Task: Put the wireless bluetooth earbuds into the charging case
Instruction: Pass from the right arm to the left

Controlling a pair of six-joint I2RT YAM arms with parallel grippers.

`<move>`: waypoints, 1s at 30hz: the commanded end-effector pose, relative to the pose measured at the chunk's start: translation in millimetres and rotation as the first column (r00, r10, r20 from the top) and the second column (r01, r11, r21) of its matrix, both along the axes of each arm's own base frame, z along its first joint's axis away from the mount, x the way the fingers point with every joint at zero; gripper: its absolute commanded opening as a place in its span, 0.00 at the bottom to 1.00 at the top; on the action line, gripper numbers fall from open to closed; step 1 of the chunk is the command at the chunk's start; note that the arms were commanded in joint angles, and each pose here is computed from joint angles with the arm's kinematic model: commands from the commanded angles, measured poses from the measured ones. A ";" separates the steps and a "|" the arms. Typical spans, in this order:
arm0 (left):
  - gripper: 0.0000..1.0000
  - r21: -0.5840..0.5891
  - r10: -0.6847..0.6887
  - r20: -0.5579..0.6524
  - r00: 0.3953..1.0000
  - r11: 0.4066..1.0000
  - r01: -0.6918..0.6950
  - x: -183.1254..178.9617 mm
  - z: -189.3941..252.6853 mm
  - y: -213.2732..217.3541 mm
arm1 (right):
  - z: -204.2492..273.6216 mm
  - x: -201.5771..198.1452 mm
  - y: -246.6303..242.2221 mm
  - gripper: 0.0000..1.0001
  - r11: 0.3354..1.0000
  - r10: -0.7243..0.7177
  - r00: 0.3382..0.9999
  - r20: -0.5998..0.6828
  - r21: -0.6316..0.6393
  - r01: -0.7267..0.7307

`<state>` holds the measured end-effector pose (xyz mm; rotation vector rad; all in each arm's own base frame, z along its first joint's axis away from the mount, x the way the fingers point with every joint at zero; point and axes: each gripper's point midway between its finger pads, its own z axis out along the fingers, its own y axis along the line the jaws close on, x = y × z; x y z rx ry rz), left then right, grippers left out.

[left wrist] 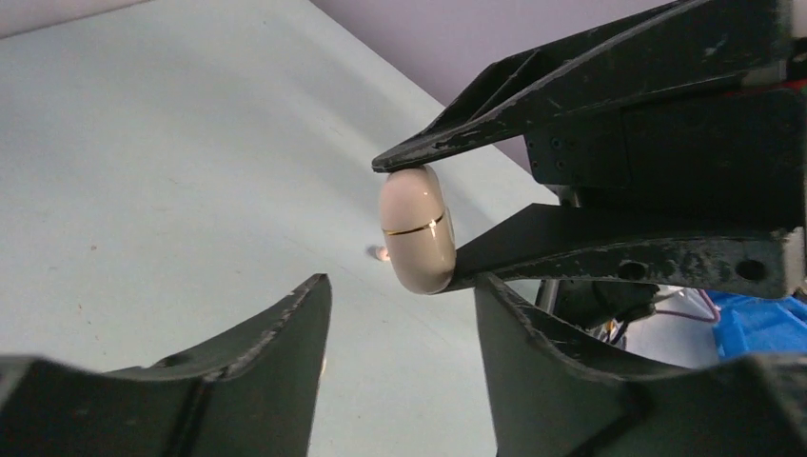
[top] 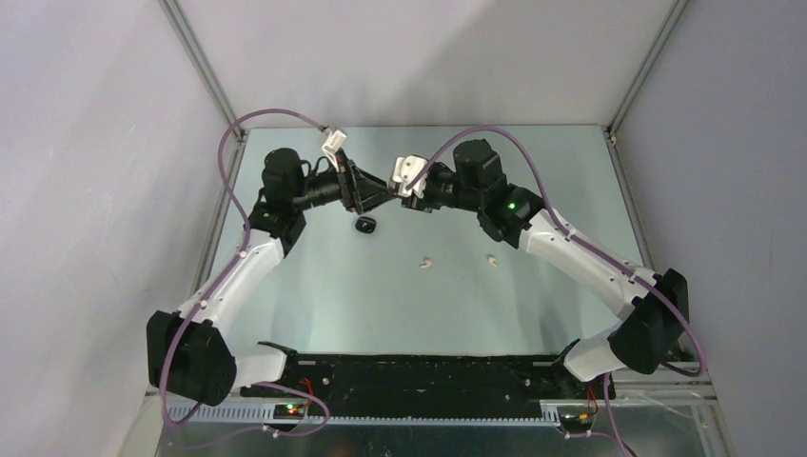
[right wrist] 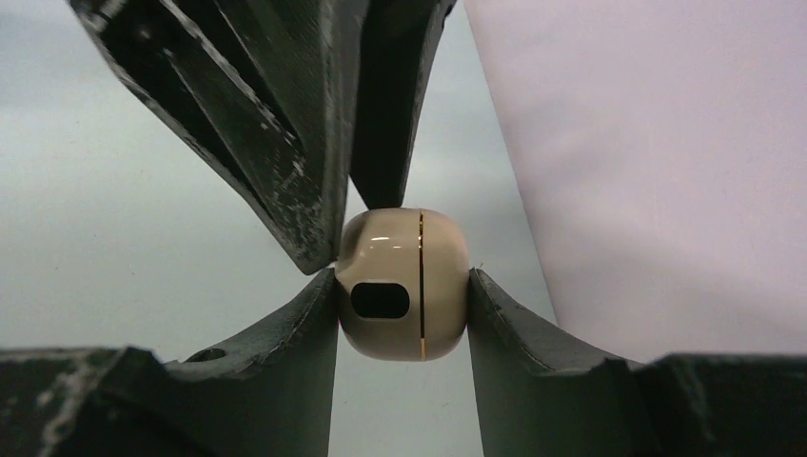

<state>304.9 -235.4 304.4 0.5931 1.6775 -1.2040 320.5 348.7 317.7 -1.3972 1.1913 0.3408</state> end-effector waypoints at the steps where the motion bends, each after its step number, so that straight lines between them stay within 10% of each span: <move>1: 0.59 -0.014 -0.070 0.090 0.993 0.997 0.072 -3.1 23.3 -9.5 | 24.3 -3.5 4.3 0.26 0.999 -0.004 0.998 0.063 0.049 0.001; 20: 0.23 -0.018 -0.155 0.055 0.986 0.988 0.156 -2.7 20.3 -24.0 | 37.2 -7.7 17.7 0.25 0.997 -0.003 0.991 0.137 0.071 -0.006; 24: 0.02 -0.015 -0.180 0.061 0.982 0.983 0.181 -3.0 20.8 -25.4 | 31.0 -7.0 15.0 0.47 0.998 -0.003 0.992 0.124 0.055 -0.004; 30: 0.00 0.043 -0.212 0.211 0.954 0.977 0.208 -6.8 24.9 -22.0 | 16.2 -41.8 -18.1 0.82 0.985 0.165 0.954 -0.250 0.088 -0.148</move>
